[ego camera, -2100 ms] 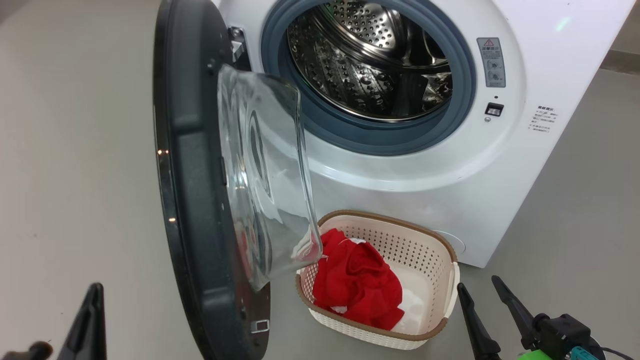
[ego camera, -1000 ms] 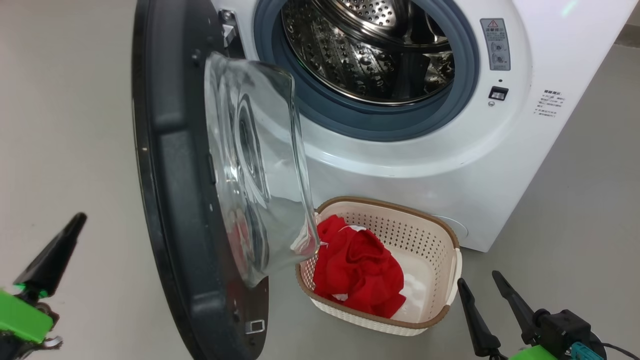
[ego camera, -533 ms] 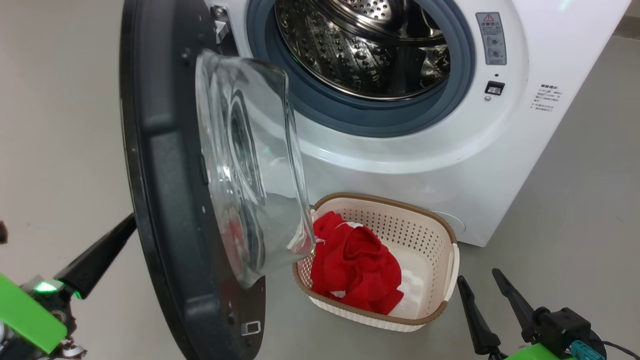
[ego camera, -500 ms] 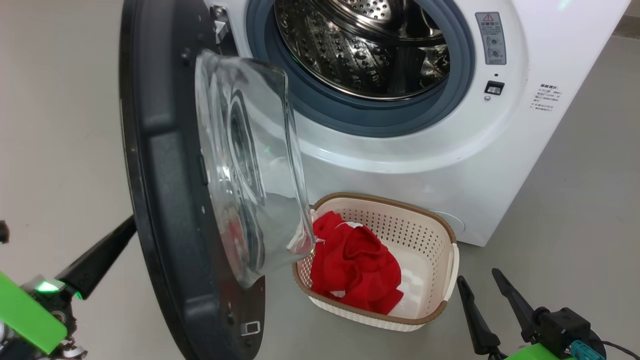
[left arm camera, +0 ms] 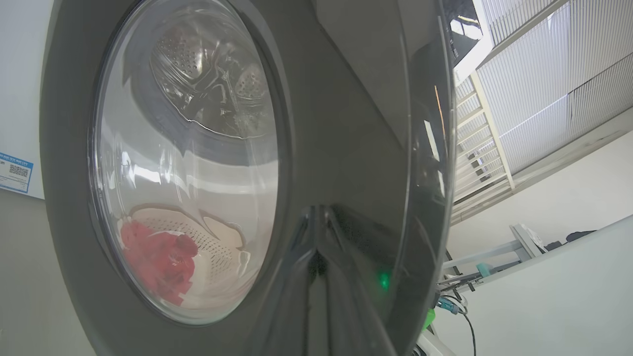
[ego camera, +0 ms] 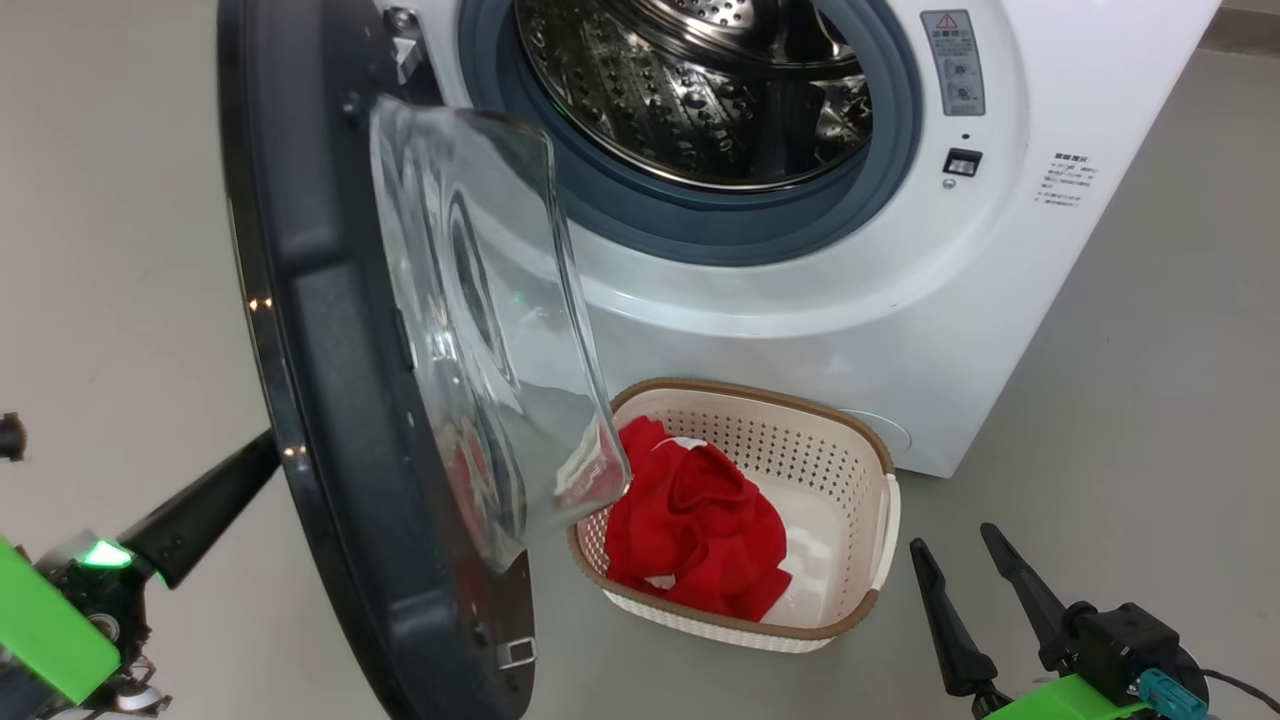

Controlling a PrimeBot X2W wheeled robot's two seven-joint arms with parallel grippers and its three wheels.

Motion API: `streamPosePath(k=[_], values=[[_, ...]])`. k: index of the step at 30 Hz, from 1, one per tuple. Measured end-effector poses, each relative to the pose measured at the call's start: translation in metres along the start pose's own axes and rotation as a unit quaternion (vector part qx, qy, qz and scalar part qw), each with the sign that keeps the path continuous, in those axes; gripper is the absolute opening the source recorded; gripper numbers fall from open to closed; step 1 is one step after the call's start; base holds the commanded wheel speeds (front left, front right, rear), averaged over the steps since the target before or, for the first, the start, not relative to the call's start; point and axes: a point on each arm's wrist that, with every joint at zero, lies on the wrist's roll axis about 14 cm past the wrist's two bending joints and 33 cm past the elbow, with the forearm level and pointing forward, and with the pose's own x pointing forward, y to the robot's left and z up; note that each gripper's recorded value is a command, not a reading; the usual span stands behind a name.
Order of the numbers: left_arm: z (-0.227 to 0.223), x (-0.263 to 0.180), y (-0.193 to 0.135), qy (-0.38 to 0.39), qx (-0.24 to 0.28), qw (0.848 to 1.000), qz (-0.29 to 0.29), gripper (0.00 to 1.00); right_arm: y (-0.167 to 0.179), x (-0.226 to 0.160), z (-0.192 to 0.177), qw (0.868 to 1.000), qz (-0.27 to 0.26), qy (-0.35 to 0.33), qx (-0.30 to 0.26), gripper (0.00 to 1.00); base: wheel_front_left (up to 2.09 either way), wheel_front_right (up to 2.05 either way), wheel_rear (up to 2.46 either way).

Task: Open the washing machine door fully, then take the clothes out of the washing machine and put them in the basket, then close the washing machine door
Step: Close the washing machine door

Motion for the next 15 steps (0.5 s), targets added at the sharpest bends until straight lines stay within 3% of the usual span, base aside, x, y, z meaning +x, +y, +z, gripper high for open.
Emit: streamPosePath(k=[15], values=[[-0.015, 0.045, -0.016, 0.039, 0.003, 0.998, -0.043, 0.0, -0.018, -0.001, 0.004, 1.0, -0.028, -0.009, 0.005, 1.0, 0.0, 0.0, 0.0]])
